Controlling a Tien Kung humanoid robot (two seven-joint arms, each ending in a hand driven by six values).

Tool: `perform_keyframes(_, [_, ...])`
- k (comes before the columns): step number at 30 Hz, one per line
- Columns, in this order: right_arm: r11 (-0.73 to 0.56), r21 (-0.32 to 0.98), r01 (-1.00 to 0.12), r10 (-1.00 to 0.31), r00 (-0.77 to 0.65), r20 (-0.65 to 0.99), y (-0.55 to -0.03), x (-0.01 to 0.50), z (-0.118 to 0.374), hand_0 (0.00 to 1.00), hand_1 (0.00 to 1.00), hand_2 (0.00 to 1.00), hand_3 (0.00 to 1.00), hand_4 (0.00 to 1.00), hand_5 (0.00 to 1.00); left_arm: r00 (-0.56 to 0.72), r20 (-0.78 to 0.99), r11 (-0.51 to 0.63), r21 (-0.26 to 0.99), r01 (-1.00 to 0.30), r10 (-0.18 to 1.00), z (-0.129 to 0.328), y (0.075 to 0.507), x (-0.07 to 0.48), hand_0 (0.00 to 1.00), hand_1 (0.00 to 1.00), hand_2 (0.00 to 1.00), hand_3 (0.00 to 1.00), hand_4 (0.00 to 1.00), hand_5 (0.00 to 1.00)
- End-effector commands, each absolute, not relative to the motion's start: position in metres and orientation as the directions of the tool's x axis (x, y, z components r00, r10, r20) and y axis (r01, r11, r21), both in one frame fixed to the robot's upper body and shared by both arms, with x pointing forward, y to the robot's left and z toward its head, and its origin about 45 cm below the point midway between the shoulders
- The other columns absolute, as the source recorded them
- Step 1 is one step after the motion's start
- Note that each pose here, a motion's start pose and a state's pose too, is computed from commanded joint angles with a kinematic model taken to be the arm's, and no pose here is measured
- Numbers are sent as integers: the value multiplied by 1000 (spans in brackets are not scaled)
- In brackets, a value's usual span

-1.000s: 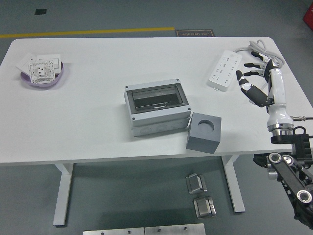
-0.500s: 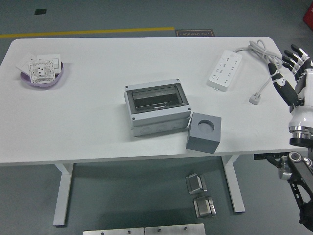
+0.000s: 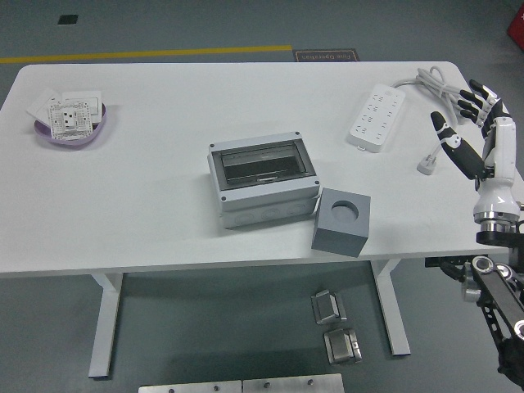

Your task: Pick up the cylinder from the cube,place it in the box,flap close box

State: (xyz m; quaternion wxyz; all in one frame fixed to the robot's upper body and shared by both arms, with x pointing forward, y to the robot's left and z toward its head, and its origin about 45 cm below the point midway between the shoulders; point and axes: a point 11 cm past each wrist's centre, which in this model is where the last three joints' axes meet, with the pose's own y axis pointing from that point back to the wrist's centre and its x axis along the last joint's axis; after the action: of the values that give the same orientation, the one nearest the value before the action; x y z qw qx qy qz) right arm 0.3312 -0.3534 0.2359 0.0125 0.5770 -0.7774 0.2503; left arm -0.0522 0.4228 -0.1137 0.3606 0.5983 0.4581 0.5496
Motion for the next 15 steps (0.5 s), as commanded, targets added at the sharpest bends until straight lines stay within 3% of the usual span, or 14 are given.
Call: perform_keyframes(15, [154,-373,-915,-905,-282,319,-337,338,237,746,718,761,828,934,453,-18,322,-314,933,176,947,-115,416,-75,628,548,538,586,463,49])
